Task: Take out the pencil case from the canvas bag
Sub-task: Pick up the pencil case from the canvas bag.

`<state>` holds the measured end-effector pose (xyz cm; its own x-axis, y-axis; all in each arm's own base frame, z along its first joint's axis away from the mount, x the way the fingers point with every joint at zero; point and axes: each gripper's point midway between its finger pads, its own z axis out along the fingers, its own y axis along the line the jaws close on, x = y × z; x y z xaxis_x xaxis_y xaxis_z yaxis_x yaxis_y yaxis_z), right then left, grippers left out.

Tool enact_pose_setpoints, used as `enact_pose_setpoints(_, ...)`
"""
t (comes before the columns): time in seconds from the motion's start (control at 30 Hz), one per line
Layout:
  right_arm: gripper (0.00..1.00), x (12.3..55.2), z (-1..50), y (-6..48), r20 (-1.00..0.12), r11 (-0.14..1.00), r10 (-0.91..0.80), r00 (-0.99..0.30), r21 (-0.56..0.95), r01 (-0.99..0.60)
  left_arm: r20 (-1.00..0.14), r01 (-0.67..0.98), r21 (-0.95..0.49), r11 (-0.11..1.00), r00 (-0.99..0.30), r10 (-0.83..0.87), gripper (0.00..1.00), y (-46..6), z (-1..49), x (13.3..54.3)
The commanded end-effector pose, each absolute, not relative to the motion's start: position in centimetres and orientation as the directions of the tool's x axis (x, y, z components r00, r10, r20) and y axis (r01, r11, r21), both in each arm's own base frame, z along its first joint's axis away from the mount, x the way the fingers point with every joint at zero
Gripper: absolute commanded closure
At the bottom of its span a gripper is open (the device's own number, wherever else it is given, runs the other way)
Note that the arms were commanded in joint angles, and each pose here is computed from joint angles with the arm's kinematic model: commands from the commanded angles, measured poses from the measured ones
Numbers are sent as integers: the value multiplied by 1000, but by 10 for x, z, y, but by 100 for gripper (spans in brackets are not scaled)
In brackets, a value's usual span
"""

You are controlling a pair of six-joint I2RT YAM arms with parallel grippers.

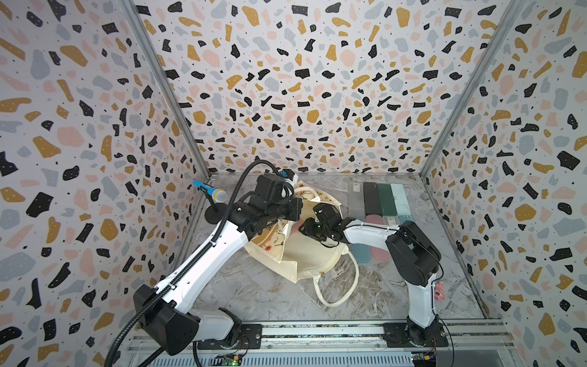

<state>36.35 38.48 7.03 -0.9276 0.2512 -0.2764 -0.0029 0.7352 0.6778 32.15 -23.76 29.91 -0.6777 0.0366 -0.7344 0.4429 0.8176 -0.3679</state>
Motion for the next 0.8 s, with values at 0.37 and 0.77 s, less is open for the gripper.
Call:
enact_pose_setpoints(0.37,57,386,79,393,-222,642,324,-920,765,42,-804,619,-454,641,-595,5,100,-271,357,297)
enact_pose_setpoints(0.77,57,390,102,410,-250,553,308,-918,832,-41,-814,708,-487,511,-581,29,100,-296,375,279)
